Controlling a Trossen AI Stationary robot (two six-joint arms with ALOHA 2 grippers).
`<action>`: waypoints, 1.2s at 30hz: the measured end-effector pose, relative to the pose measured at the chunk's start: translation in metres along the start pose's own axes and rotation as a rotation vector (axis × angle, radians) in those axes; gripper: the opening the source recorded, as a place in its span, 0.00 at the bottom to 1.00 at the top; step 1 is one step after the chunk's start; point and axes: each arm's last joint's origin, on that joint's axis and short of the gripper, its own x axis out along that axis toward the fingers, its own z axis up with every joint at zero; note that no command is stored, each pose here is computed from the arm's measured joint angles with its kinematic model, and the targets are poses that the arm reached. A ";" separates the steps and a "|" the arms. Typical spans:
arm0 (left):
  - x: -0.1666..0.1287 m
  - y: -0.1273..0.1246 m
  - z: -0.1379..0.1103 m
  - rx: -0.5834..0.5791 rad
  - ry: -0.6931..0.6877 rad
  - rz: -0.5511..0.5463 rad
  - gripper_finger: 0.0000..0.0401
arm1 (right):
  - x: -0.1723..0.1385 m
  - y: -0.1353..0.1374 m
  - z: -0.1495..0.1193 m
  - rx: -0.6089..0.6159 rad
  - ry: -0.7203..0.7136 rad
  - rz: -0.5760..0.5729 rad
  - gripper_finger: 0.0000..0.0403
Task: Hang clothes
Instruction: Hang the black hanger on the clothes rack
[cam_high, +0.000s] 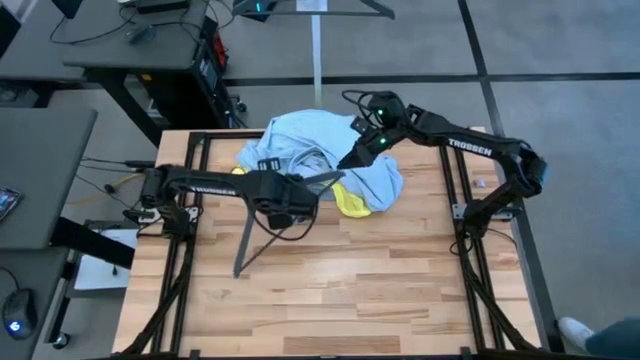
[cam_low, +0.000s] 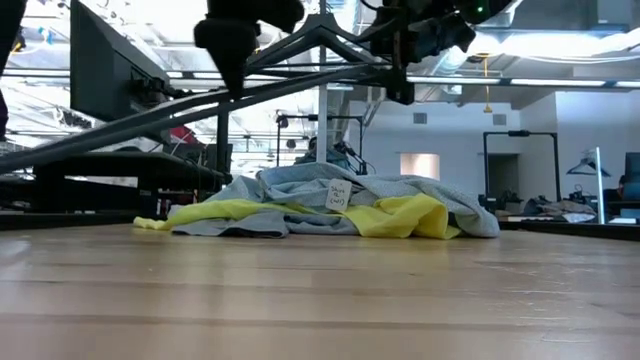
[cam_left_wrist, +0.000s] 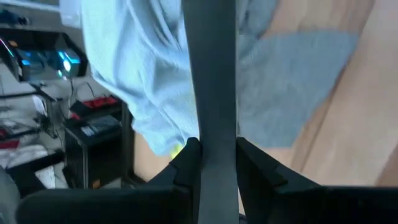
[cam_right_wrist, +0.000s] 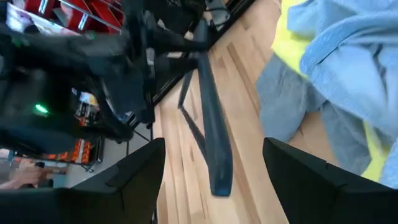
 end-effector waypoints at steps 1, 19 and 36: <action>0.000 0.002 0.000 0.003 -0.001 0.004 0.14 | 0.002 0.000 -0.002 0.002 0.009 0.000 0.64; -0.003 0.011 0.007 0.001 -0.050 0.020 0.14 | 0.038 0.011 0.001 -0.037 -0.039 0.060 0.64; -0.003 0.012 0.006 0.015 -0.044 0.020 0.14 | 0.035 0.006 0.003 -0.024 -0.052 0.038 0.24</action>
